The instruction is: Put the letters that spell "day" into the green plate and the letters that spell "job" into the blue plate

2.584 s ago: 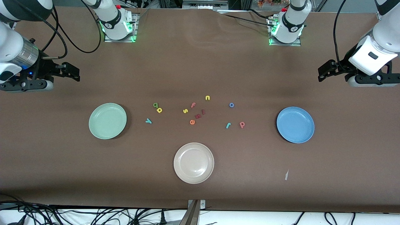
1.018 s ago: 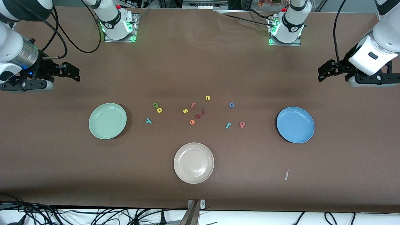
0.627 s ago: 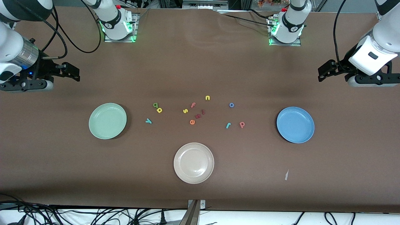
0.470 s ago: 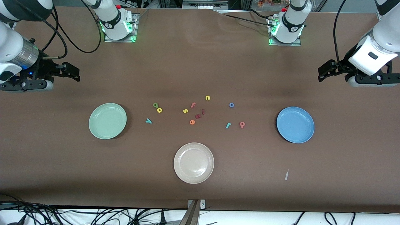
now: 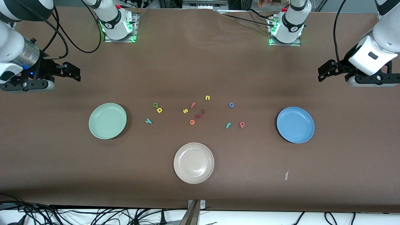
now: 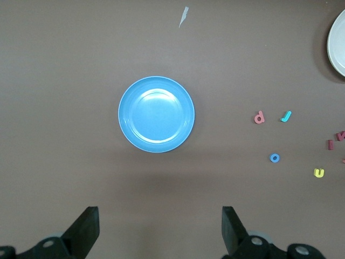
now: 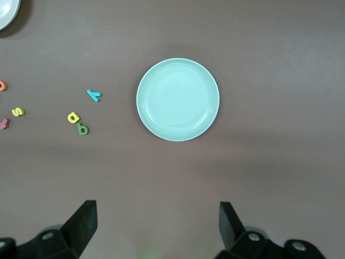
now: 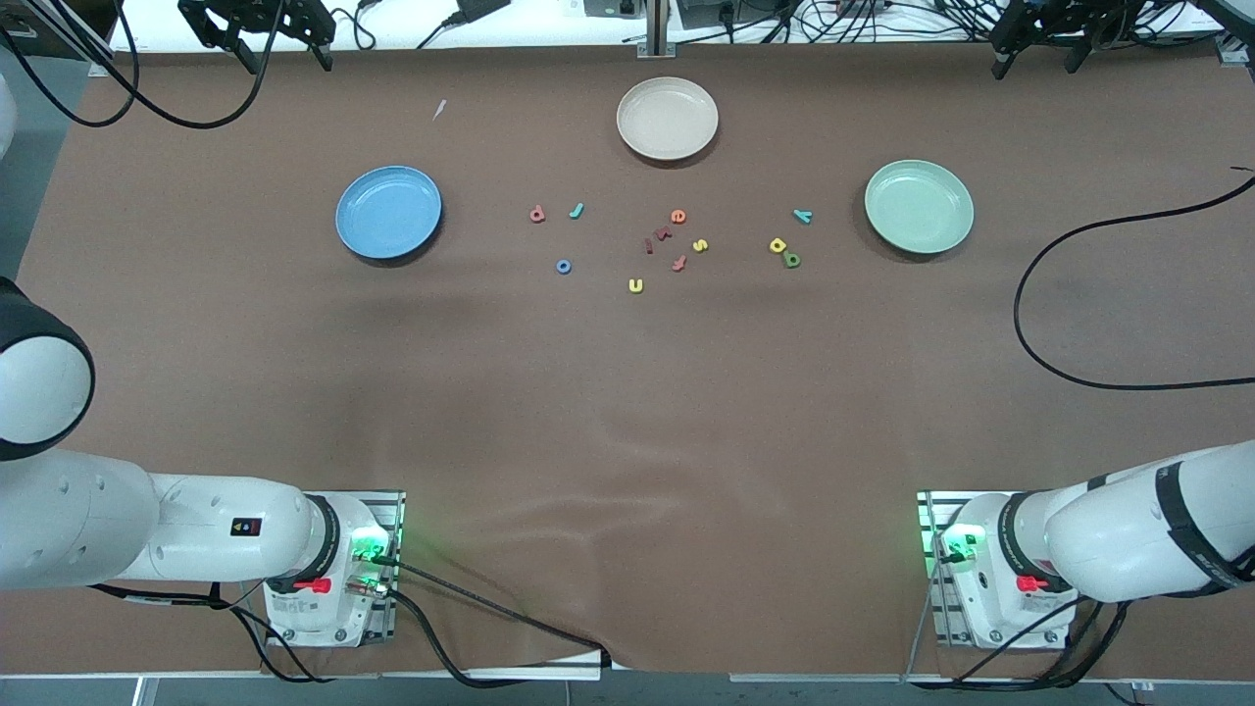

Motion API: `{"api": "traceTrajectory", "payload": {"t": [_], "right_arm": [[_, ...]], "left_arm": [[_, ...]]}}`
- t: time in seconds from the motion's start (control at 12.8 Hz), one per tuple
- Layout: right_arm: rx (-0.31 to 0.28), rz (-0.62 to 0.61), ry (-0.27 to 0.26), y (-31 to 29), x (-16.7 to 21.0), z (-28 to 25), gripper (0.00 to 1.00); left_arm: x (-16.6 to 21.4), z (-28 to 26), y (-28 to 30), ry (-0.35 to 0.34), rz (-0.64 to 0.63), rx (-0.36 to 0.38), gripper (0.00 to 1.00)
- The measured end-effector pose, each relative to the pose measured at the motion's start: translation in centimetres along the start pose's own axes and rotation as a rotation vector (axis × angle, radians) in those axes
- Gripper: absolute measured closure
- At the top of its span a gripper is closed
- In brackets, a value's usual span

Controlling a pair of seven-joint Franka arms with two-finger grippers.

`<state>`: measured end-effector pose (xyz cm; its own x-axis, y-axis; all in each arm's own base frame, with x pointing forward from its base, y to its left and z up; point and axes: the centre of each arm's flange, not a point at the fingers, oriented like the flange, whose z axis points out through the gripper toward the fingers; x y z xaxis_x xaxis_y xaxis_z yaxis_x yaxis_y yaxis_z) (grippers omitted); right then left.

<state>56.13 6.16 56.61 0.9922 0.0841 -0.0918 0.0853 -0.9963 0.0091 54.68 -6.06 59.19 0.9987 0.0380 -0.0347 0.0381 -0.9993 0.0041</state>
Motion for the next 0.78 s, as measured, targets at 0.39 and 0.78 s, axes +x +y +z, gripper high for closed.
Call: {"api": "traceTrajectory", "payload": {"t": [0.39, 0.78], "right_arm": [[0.019, -0.056, -0.007, -4.3, 1.3, 2.0, 0.00], [0.026, -0.064, -0.021, -5.4, 2.5, 4.0, 0.00]], "left_arm": [[0.1, 0.3, 0.0, -0.006, -0.001, 0.000, 0.00], [0.7, 2.4, 1.6, -0.050, 0.031, 0.005, 0.00]]}}
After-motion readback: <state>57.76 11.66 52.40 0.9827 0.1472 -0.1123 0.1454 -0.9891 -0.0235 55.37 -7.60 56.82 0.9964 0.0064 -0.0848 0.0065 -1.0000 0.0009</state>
